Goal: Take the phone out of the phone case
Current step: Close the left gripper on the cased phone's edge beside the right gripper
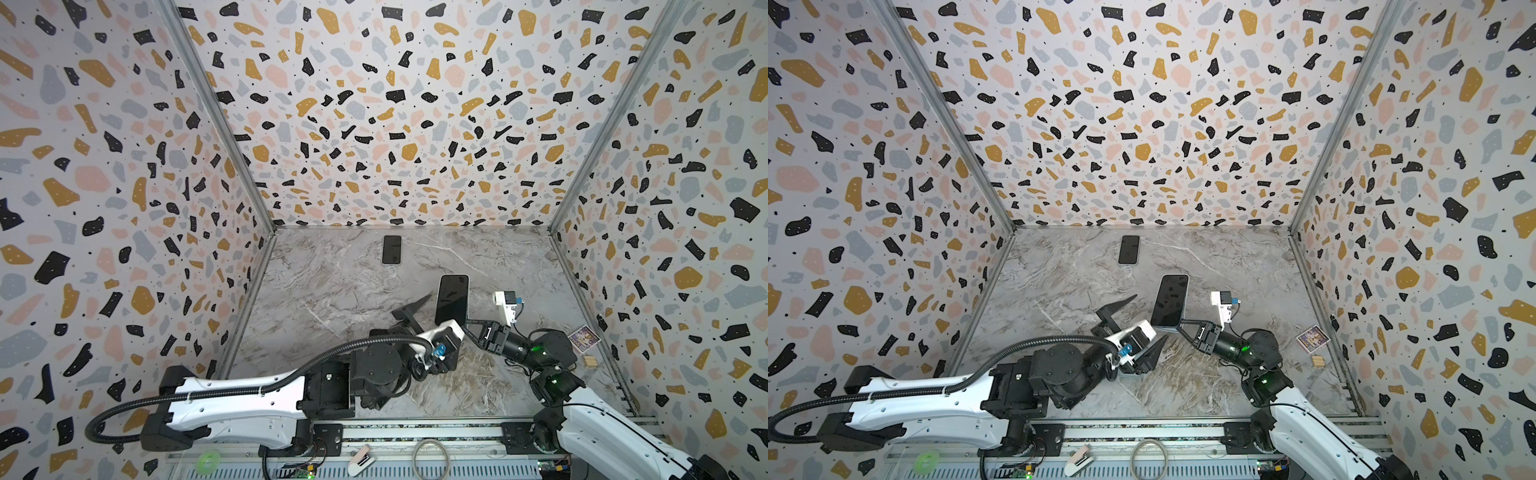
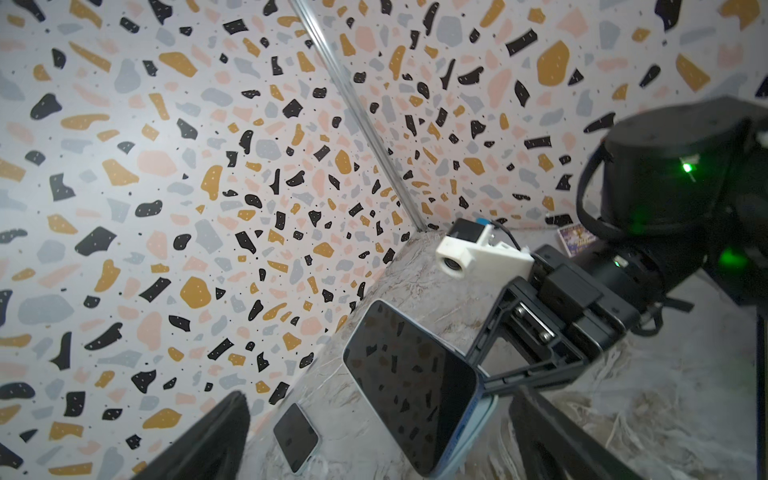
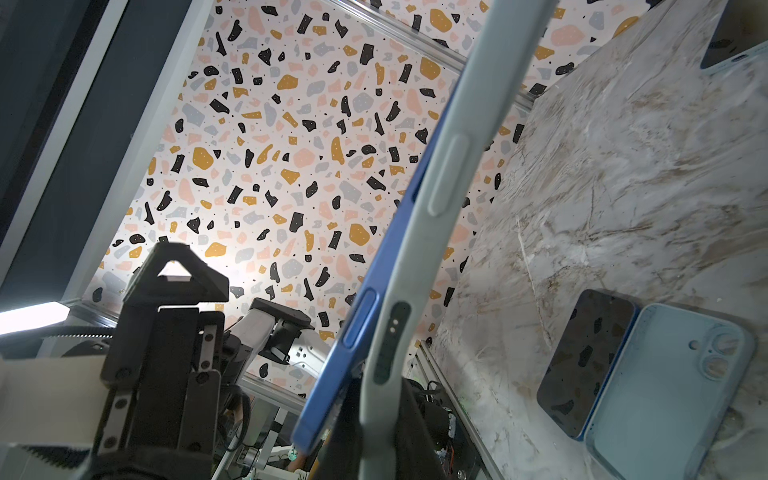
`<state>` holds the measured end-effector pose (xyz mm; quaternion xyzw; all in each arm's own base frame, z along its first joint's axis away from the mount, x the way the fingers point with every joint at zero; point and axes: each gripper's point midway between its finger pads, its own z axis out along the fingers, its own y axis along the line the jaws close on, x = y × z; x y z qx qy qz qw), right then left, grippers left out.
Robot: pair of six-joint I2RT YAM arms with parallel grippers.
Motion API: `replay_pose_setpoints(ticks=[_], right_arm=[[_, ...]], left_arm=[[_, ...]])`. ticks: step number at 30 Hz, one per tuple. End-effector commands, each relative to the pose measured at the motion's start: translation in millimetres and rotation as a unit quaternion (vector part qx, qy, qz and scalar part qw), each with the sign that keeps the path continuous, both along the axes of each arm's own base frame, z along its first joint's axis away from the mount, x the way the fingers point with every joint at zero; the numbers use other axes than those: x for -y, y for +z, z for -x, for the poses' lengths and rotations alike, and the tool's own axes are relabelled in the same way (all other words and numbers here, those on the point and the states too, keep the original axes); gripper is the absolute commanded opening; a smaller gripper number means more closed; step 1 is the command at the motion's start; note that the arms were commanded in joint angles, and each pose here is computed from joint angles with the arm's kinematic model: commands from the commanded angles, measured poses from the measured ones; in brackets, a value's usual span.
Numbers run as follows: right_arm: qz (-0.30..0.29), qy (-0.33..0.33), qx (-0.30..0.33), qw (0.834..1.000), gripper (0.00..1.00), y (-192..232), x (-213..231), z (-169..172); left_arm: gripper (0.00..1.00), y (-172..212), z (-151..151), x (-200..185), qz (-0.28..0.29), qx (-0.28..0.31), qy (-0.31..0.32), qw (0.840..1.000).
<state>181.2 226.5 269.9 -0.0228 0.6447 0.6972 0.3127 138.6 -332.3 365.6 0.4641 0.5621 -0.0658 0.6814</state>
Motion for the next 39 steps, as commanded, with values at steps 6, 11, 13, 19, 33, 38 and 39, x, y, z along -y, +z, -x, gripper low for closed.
replay_pose_setpoints(ticks=[6,11,13,19,33,38,39], right_arm=[[-0.026,0.003,0.063,0.998,0.00,34.4,3.6,7.9],[-0.024,0.002,0.063,0.998,0.00,33.6,4.1,8.2],[-0.024,0.001,0.063,0.998,0.00,33.5,4.5,8.7],[-0.025,0.001,0.065,0.998,0.00,34.3,5.0,9.4],[-0.025,0.002,0.068,0.997,0.00,33.9,5.3,10.9],[-0.024,0.003,0.068,0.997,0.00,33.0,5.0,10.5],[-0.025,0.003,0.069,0.997,0.00,33.6,4.9,10.6]], left_arm=[[0.98,-18.2,2.8,12.7,-0.107,0.088,0.009,0.990],[0.96,-26.9,-1.5,18.0,-0.137,0.102,0.023,0.985],[0.95,-29.6,-4.2,18.9,-0.146,0.105,0.032,0.983],[0.92,-35.5,-11.1,21.3,-0.167,0.111,0.050,0.978],[0.86,-31.5,-26.3,23.3,-0.161,0.110,0.061,0.979],[0.85,-30.7,-32.1,24.0,-0.157,0.109,0.064,0.979],[0.85,-30.6,-33.0,24.7,-0.157,0.109,0.064,0.979]])
